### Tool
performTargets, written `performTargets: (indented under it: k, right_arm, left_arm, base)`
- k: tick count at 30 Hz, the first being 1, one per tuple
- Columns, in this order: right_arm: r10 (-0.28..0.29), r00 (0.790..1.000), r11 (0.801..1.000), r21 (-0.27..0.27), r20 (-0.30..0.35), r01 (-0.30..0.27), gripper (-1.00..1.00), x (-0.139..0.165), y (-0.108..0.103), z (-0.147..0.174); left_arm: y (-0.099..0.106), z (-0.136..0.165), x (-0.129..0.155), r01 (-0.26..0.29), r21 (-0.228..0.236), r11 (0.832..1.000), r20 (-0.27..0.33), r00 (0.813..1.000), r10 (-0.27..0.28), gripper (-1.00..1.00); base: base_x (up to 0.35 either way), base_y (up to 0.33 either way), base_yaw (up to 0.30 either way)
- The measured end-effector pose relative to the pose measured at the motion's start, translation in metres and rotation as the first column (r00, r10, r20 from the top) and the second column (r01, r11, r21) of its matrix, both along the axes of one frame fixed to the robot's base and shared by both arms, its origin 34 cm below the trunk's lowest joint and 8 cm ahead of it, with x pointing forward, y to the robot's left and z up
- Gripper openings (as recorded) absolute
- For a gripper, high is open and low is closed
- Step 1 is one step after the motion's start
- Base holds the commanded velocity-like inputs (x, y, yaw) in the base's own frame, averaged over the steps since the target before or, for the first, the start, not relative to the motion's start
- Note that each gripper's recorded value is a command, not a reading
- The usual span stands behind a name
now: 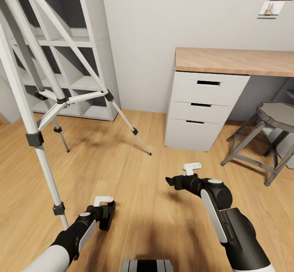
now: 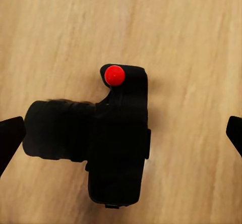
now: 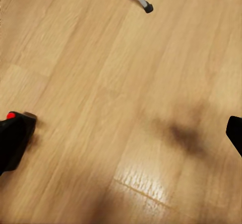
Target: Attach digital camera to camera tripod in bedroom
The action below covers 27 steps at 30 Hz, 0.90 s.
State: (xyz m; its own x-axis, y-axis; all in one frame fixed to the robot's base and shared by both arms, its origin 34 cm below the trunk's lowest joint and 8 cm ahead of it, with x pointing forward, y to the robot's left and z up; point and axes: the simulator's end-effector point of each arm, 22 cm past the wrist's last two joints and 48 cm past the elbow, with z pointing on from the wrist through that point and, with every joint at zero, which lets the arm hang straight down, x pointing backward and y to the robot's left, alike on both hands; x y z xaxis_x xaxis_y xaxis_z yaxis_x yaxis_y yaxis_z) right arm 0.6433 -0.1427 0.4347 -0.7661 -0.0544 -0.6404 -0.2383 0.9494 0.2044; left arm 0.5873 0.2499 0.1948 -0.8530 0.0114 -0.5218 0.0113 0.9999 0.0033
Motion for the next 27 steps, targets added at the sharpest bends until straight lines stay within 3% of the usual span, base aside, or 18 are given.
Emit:
performTargets:
  k: [7, 27]
  right_arm:
    - [0.028, 1.000, 1.000, -0.003, -0.008, -0.028, 1.00, -0.004, 0.010, -0.005]
    - [0.039, 0.995, 0.999, -0.002, -0.090, -0.039, 1.00, -0.013, 0.013, -0.053]
  left_arm:
    - [0.000, -0.005, -0.004, 0.003, -0.001, 1.000, -0.006, 1.000, -0.003, 1.00]
    - [-0.001, -0.047, -0.032, 0.003, -0.003, 1.000, -0.088, 0.996, -0.003, 1.00]
  base:
    - [0.000, 0.000, 0.000]
    - [0.000, 0.000, 0.000]
